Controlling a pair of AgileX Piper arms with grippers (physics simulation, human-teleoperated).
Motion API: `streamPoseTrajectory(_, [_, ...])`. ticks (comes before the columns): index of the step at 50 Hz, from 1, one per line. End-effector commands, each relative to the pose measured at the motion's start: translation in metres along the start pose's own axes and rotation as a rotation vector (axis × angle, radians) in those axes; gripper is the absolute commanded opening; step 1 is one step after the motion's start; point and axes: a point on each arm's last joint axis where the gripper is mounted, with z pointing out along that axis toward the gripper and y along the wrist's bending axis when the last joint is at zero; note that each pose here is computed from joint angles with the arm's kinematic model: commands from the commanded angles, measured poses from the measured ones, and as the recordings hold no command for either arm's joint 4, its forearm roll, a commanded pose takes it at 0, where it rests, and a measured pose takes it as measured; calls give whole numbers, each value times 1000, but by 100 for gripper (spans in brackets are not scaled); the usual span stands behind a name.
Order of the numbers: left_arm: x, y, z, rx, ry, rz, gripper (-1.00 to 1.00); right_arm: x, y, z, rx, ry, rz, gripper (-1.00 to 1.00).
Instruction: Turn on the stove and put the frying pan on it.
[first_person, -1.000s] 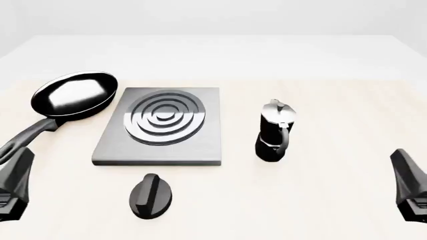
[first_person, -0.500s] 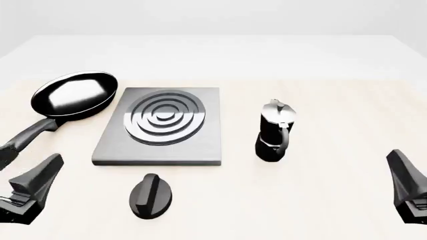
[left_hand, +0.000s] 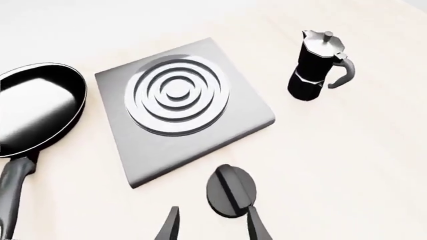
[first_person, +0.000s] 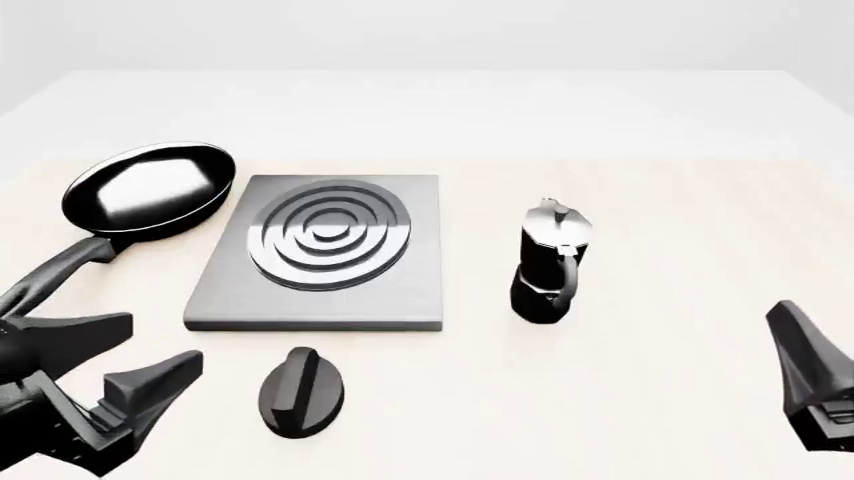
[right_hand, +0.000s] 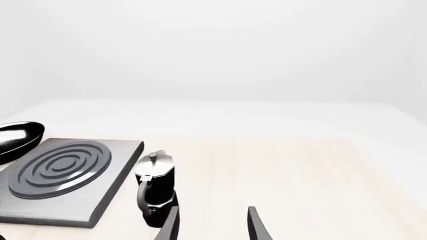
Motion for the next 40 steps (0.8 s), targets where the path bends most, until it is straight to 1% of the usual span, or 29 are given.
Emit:
streamPoseTrajectory(1, [2, -11, 9, 95, 80, -7, 100, 1, 1, 0, -13, 6, 2, 100])
streamPoseTrajectory(3, [3, -11, 11, 100, 87, 0, 100, 1, 1, 0, -16, 6, 0, 100])
streamPoseTrajectory(5, [5, -13, 14, 114, 97, -10, 100, 0, 1, 0, -18, 5, 2, 100])
streamPoseTrajectory(19, [16, -18, 33, 131, 121, -12, 100, 0, 1, 0, -22, 6, 4, 100])
streamPoseTrajectory(35, [33, -21, 59, 136, 156, -13, 100, 1, 1, 0, -15, 8, 11, 100])
streamPoseTrajectory(40, [35, -21, 64, 132, 163, -14, 100, 1, 1, 0, -13, 7, 13, 100])
